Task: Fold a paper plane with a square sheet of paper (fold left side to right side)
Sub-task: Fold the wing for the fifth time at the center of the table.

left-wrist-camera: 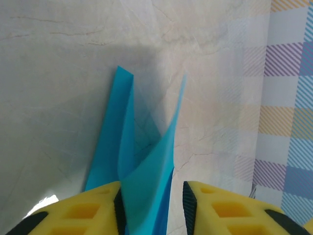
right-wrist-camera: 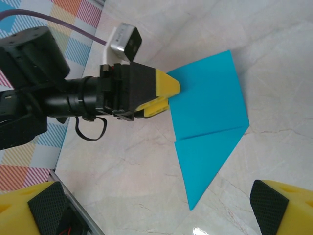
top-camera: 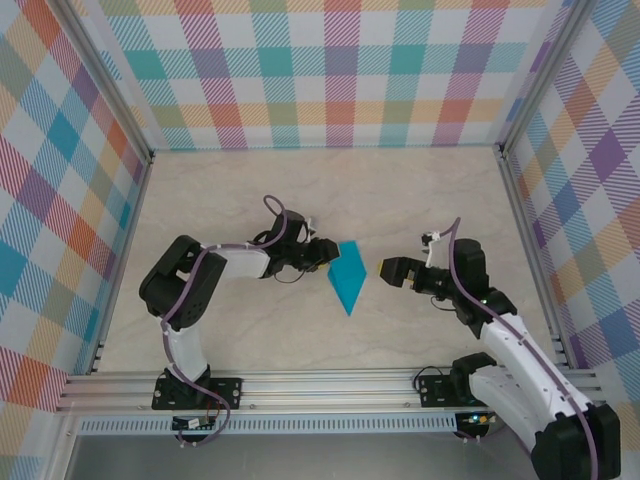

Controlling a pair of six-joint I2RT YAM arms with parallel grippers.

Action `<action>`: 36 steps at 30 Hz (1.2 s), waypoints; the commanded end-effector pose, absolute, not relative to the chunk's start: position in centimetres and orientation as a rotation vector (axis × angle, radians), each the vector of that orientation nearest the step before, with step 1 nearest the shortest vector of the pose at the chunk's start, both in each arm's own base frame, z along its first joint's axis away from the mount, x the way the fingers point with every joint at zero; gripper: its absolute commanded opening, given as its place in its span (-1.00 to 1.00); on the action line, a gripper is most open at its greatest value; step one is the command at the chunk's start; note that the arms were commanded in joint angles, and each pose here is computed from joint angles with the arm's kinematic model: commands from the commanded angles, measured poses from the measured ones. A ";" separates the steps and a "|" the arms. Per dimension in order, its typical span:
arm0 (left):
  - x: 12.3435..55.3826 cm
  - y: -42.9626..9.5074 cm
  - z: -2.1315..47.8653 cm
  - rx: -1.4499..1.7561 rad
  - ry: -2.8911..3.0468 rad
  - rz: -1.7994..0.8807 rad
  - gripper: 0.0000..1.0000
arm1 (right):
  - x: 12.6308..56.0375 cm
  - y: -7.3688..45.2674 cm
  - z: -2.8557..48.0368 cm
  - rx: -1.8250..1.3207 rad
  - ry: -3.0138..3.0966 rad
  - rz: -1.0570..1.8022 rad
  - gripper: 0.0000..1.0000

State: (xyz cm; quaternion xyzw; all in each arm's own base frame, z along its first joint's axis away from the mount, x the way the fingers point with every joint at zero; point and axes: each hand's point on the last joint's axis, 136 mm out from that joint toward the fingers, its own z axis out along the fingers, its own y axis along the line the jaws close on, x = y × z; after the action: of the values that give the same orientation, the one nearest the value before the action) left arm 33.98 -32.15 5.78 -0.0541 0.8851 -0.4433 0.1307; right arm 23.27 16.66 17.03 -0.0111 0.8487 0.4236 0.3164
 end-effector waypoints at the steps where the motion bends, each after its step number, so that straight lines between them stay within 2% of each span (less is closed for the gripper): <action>1: 33.8 -33.5 6.4 -0.042 2.543 -1.326 -0.50 | 23.0 15.4 16.4 -0.072 2.237 0.984 0.99; 4: 33.3 -33.3 6.3 0.032 2.542 -1.309 -0.73 | 22.3 15.8 16.1 -0.109 2.290 1.011 0.99; 7: 32.7 -33.0 6.6 0.090 2.531 -1.306 -0.88 | 22.2 16.9 15.7 -0.153 2.311 1.095 1.00; 12: 31.8 -32.0 7.4 0.138 2.493 -1.325 -0.99 | 23.3 18.9 15.2 -0.212 2.326 1.225 0.99; 19: 30.6 -31.2 8.4 0.183 2.425 -1.401 -1.00 | 26.0 21.8 13.7 -0.338 2.362 1.435 0.97; 32: 29.6 -30.8 9.7 0.244 2.361 -1.453 -1.00 | 30.7 23.4 8.7 -0.358 2.503 1.462 0.64; 36: 29.6 -30.8 9.5 0.243 2.367 -1.449 -1.00 | 30.5 24.2 7.9 -0.355 2.514 1.573 0.42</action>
State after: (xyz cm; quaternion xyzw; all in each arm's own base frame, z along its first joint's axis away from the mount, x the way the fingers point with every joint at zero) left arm 29.52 -31.01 8.68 0.0691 0.8465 -0.5027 0.1610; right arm 30.43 23.44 7.20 -0.0952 0.8604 0.4940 0.0819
